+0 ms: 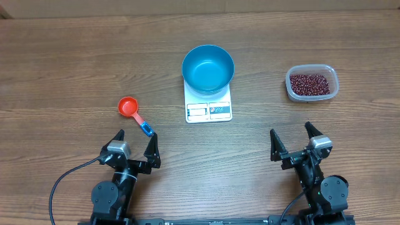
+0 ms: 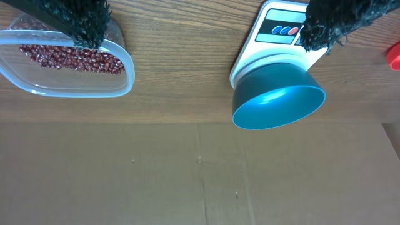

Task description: Scoop item into bowl and weigh 150g on scale

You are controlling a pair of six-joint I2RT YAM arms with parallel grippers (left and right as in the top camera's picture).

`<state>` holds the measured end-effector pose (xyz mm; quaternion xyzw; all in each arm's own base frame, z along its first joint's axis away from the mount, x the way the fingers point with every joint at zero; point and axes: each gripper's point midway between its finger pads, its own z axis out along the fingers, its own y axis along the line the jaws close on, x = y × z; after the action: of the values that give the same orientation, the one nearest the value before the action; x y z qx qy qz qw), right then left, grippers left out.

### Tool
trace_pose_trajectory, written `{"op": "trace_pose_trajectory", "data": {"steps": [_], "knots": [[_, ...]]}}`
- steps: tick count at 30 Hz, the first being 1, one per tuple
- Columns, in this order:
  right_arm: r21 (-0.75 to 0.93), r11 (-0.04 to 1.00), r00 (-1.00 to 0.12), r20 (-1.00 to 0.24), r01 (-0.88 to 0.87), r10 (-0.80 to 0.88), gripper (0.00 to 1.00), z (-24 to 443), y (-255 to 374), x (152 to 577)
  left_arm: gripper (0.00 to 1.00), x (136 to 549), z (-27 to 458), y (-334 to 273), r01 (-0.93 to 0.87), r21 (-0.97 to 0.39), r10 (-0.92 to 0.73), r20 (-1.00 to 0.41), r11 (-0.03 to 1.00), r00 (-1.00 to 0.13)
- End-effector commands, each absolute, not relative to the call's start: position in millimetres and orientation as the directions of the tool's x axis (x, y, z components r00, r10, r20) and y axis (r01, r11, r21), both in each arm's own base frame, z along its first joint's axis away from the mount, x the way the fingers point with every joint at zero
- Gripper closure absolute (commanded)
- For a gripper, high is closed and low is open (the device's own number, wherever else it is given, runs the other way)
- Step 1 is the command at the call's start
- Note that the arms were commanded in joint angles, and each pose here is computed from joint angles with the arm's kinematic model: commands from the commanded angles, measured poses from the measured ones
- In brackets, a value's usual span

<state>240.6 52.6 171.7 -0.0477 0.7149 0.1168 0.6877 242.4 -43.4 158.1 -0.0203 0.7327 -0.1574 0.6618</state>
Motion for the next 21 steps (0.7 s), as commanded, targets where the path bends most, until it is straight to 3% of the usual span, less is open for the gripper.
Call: {"op": "trace_pose_trajectory", "data": {"steps": [1, 14, 21], "knots": [[0.108, 0.97, -0.046, -0.994, -0.219, 0.101, 0.0, 170.0, 50.9, 241.1, 0.0, 242.2, 157.5, -43.3, 0.18, -0.238, -0.22, -0.969, 0.954, -0.115], [0.108, 0.97, -0.046, -0.994, -0.219, 0.101, 0.0, 170.0, 50.9, 241.1, 0.01, 242.5, 157.5, -42.2, 0.173, -0.238, -0.221, -0.969, 0.956, -0.113], [0.108, 0.97, -0.046, -0.994, -0.219, 0.101, 0.0, 170.0, 50.9, 241.1, 0.0, 240.2, 159.3, -50.4, 0.206, -0.334, -0.309, -0.94, 0.92, -0.144]]}}
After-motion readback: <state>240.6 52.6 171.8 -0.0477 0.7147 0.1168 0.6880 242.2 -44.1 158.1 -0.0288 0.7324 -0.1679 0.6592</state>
